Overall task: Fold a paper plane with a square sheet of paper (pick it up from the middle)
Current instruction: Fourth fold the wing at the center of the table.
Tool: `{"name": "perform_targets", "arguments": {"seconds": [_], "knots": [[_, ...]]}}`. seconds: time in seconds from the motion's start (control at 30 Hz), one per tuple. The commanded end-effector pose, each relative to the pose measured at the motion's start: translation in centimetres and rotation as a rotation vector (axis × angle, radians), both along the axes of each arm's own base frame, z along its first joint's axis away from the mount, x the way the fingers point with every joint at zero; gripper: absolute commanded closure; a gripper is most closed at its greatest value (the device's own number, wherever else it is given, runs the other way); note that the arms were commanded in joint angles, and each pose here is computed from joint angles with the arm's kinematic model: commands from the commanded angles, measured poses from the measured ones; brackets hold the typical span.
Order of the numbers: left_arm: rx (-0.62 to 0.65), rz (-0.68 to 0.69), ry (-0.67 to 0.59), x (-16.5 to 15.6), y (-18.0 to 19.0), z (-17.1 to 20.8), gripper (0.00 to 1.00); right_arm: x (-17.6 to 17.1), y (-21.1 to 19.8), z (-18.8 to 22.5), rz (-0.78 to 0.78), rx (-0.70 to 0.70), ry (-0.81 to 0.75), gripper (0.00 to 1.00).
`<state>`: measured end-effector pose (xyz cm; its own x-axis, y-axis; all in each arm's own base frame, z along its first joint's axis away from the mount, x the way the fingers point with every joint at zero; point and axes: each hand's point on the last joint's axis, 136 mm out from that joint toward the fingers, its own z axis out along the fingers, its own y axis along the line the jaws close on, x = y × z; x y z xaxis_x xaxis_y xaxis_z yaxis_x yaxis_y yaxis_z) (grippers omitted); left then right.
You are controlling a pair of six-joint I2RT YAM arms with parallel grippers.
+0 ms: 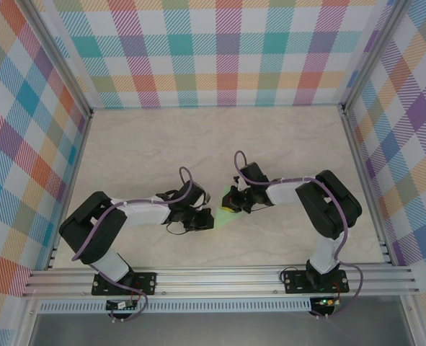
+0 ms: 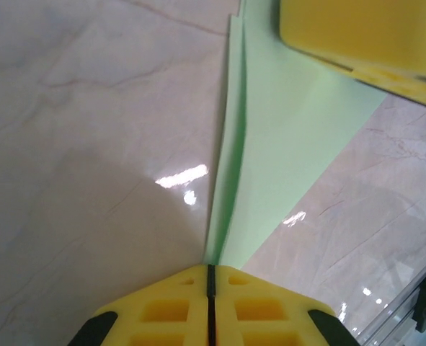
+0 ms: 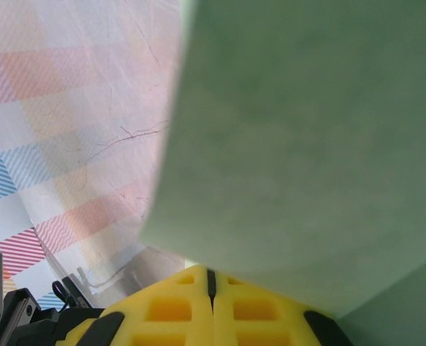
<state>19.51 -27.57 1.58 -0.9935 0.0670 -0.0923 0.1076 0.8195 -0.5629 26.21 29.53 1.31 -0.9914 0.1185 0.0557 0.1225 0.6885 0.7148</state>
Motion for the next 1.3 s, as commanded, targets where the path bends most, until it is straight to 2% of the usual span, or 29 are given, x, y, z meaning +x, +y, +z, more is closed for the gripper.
{"name": "perform_targets", "arguments": {"seconds": [0.0, 0.1, 0.3, 0.43, 0.53, 0.63, 0.83, 1.0, 1.17, 1.27], "knots": [[0.135, -0.019, 0.109, -3.5, 3.3, -2.4, 0.91, -2.6, -4.5, -6.1, -0.063, -0.244, 0.139, 0.95], [0.107, -0.026, 0.098, -3.3, 2.8, -1.7, 0.91, -2.5, -4.4, -6.1, -0.065, -0.242, 0.140, 0.95], [0.103, 0.014, -0.004, -1.2, 2.5, 1.6, 0.91, -2.5, -4.4, -6.0, -0.061, -0.240, 0.137, 0.95], [-0.028, 0.031, -0.074, 0.8, -0.1, 4.4, 0.90, -2.5, -4.4, -6.1, -0.061, -0.240, 0.137, 0.95], [-0.111, 0.013, -0.076, 1.5, -2.1, 5.3, 0.89, -2.5, -4.3, -6.0, -0.061, -0.238, 0.137, 0.95], [-0.130, -0.008, -0.053, 1.7, -3.3, 5.0, 0.89, -2.5, -4.3, -6.0, -0.063, -0.239, 0.137, 0.95], [-0.057, -0.052, 0.046, 0.0, -2.7, 1.3, 0.89, -2.4, -4.2, -6.0, -0.058, -0.238, 0.140, 0.95], [0.020, -0.065, 0.109, -2.1, -0.6, -1.3, 0.89, -2.6, -4.5, -6.2, -0.058, -0.253, 0.146, 0.95], [0.190, -0.050, 0.139, -3.6, 3.1, -3.3, 0.91, -2.7, -4.5, -6.4, -0.058, -0.254, 0.149, 0.95], [0.216, -0.047, 0.147, -4.1, 4.0, -3.7, 0.91, -2.7, -4.6, -6.4, -0.058, -0.255, 0.150, 0.95]]}}
